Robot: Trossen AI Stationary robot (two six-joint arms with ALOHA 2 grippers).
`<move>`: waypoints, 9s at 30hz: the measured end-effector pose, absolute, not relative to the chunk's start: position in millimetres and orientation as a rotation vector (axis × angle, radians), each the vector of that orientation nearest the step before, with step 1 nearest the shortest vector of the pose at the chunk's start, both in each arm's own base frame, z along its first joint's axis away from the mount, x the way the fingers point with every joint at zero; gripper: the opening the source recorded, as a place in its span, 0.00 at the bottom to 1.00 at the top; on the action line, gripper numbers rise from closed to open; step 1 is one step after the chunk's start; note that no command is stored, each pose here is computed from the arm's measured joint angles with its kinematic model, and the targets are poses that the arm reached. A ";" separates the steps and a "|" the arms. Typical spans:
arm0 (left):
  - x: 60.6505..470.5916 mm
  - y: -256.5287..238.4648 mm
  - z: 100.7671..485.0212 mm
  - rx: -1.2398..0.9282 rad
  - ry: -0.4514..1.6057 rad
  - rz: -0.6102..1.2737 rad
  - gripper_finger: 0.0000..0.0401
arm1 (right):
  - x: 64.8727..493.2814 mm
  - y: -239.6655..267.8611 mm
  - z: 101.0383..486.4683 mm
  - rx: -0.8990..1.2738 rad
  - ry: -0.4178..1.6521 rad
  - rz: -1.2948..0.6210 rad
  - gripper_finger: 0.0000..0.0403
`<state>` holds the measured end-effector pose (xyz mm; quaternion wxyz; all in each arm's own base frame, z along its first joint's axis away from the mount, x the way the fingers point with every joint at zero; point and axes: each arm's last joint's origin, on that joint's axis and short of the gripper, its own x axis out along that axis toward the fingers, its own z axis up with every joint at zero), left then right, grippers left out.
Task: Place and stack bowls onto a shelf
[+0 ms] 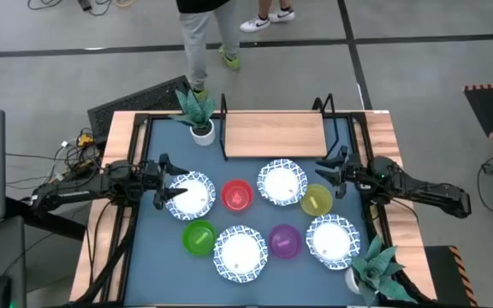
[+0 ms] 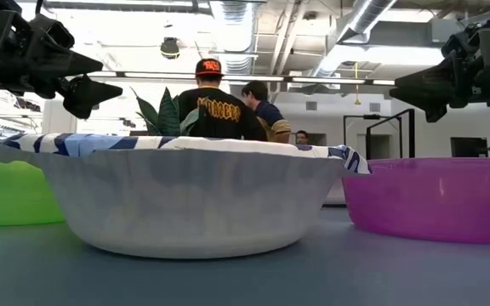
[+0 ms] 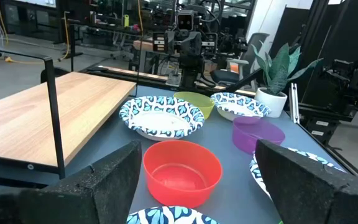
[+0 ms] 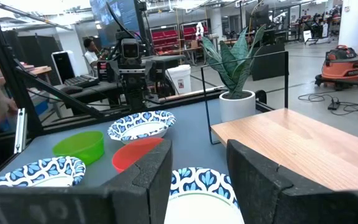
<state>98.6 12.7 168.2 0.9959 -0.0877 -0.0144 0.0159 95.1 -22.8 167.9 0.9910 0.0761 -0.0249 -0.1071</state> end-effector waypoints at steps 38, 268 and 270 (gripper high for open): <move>98.6 13.2 168.4 -0.070 -0.029 0.050 0.75 | 95.1 -22.8 167.9 0.152 -0.050 -0.215 0.44; 112.8 27.7 353.9 -0.581 0.249 0.574 0.75 | 488.0 46.9 237.4 -0.749 0.646 0.532 0.55; 112.6 27.6 353.0 -0.591 0.255 0.579 0.75 | 492.4 50.4 226.2 -0.750 0.653 0.541 0.55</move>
